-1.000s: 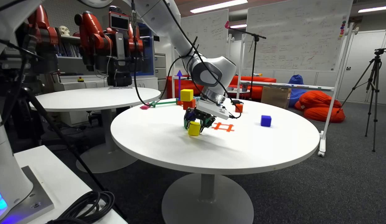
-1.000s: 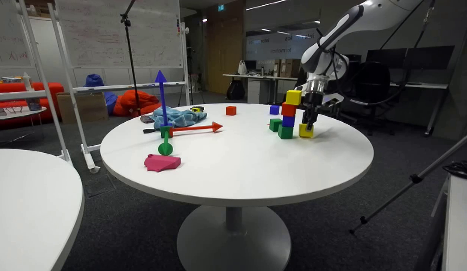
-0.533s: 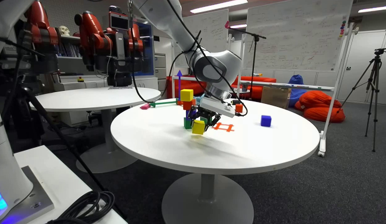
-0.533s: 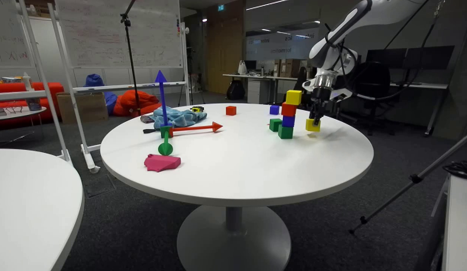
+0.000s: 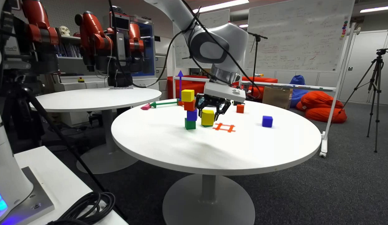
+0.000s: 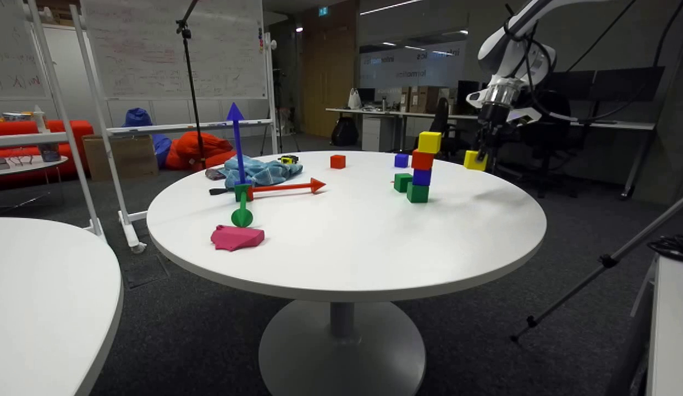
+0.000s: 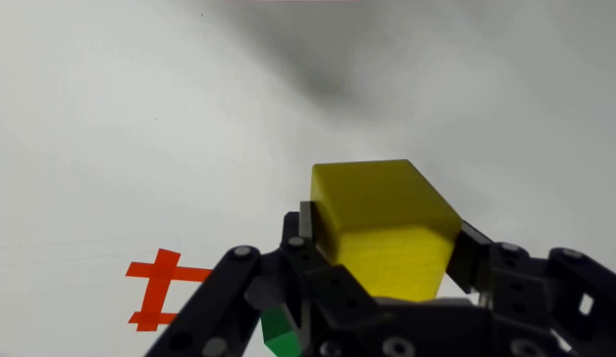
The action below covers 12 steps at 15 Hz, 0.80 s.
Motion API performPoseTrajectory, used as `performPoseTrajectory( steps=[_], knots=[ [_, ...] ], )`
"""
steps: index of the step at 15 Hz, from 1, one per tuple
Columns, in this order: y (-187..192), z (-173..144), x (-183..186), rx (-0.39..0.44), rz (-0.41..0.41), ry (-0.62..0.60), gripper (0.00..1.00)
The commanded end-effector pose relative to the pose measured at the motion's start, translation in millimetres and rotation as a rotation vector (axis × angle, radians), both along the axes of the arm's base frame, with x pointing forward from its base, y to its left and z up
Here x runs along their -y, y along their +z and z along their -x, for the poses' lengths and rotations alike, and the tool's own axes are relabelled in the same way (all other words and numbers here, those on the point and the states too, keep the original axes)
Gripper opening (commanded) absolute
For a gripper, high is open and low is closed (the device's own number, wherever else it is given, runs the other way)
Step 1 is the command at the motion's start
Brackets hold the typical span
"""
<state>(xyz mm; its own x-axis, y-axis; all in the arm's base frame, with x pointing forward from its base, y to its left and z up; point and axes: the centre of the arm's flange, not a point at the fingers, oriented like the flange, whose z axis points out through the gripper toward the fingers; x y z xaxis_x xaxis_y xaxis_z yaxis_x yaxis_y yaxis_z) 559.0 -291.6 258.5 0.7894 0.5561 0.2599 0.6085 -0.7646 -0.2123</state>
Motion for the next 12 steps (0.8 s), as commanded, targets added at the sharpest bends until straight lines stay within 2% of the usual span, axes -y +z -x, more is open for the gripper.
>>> performPoseTrajectory(
  steps=[1,7,12],
  knots=[
    [49,30,-10,0.093,0.059,0.003,0.34],
    [115,0,-42,0.140,0.143,0.076,0.34],
    [137,-19,-74,0.147,0.181,0.143,0.34]
  ],
)
